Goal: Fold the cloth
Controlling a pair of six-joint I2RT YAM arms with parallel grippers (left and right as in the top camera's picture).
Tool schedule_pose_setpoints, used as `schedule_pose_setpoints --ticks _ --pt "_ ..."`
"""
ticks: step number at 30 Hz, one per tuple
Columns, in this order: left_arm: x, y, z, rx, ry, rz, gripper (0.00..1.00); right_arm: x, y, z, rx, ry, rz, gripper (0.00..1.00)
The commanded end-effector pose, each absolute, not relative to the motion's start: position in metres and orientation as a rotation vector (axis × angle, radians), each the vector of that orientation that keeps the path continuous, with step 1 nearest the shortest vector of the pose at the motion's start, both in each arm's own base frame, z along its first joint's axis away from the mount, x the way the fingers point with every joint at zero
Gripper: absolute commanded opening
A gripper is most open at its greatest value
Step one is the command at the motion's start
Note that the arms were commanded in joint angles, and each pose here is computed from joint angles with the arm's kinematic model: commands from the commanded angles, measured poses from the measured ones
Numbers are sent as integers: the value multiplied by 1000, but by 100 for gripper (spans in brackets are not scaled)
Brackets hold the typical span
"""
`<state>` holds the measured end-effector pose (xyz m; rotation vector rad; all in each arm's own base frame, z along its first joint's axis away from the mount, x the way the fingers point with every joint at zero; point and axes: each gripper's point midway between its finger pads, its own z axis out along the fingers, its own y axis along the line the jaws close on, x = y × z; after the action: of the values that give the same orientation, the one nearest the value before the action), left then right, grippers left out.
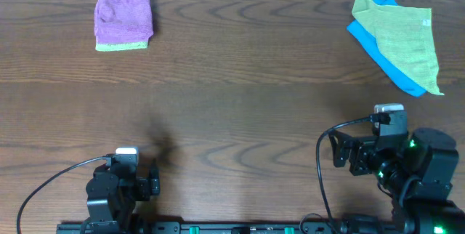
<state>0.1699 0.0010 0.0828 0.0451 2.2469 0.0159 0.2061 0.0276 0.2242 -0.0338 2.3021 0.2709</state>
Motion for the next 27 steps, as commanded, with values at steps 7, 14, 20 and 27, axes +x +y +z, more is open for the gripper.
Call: schedule_pose_setpoints --ticks 7,14,20,27 --pt "162 3 61 70 2315 43 95 185 12 191 25 2304 158 99" --pt "162 3 61 70 2315 43 95 186 13 138 -18 2215 135 99" --pt "162 3 61 70 2315 43 95 189 18 106 -131 2173 109 99" --pt "162 3 61 70 2315 43 95 192 22 76 -176 2162 110 99"
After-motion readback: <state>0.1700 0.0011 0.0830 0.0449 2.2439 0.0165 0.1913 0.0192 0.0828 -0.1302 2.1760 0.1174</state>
